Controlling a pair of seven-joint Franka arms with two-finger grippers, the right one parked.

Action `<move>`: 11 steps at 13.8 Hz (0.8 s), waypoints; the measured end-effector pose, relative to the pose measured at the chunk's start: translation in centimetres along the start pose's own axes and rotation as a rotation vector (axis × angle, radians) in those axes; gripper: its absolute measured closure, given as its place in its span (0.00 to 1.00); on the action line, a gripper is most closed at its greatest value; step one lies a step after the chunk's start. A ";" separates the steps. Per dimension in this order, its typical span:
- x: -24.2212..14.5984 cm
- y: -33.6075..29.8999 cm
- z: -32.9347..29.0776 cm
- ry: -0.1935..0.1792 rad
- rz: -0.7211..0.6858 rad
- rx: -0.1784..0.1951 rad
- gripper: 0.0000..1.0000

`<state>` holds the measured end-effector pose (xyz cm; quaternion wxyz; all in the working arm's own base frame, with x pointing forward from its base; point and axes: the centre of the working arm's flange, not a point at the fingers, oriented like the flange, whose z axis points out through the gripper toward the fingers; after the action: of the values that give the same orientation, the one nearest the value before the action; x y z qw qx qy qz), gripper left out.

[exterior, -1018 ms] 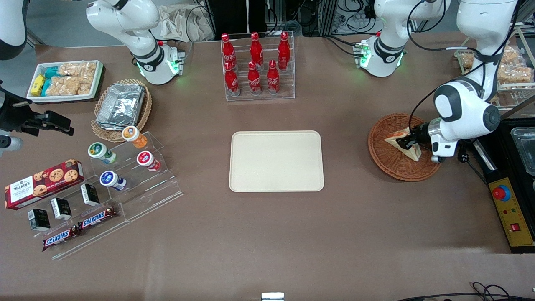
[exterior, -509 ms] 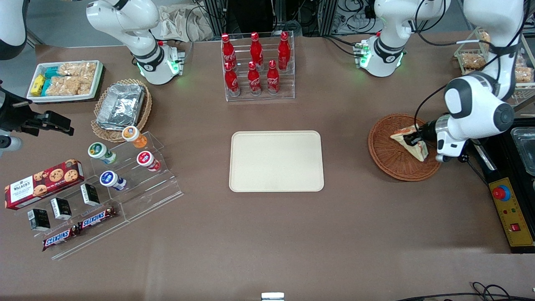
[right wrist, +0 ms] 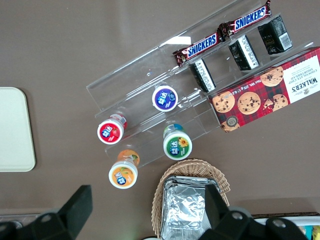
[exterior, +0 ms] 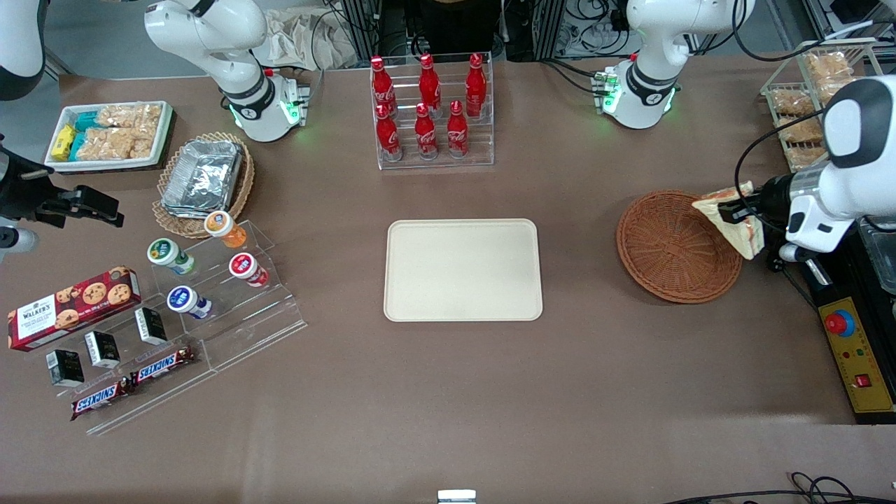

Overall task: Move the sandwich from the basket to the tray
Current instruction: 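Lift the sandwich and carry it toward the cream tray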

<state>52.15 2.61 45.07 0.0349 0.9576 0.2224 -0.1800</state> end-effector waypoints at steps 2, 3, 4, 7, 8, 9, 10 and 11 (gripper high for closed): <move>-1.4 3.1 -1.6 0.029 0.062 0.011 0.70; -2.3 5.0 -1.8 0.037 0.099 0.020 0.70; -3.3 7.1 -1.6 0.042 0.138 0.032 0.70; -6.3 13.0 -0.2 0.039 0.251 0.070 0.70; -6.9 14.8 0.4 0.034 0.285 0.081 0.69; -7.4 16.4 1.0 0.027 0.315 0.088 0.69; -7.5 17.9 1.6 0.021 0.340 0.091 0.69; -7.5 19.4 2.4 0.018 0.365 0.090 0.69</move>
<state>53.56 -18.24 45.28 0.0219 0.9842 0.0372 -0.1718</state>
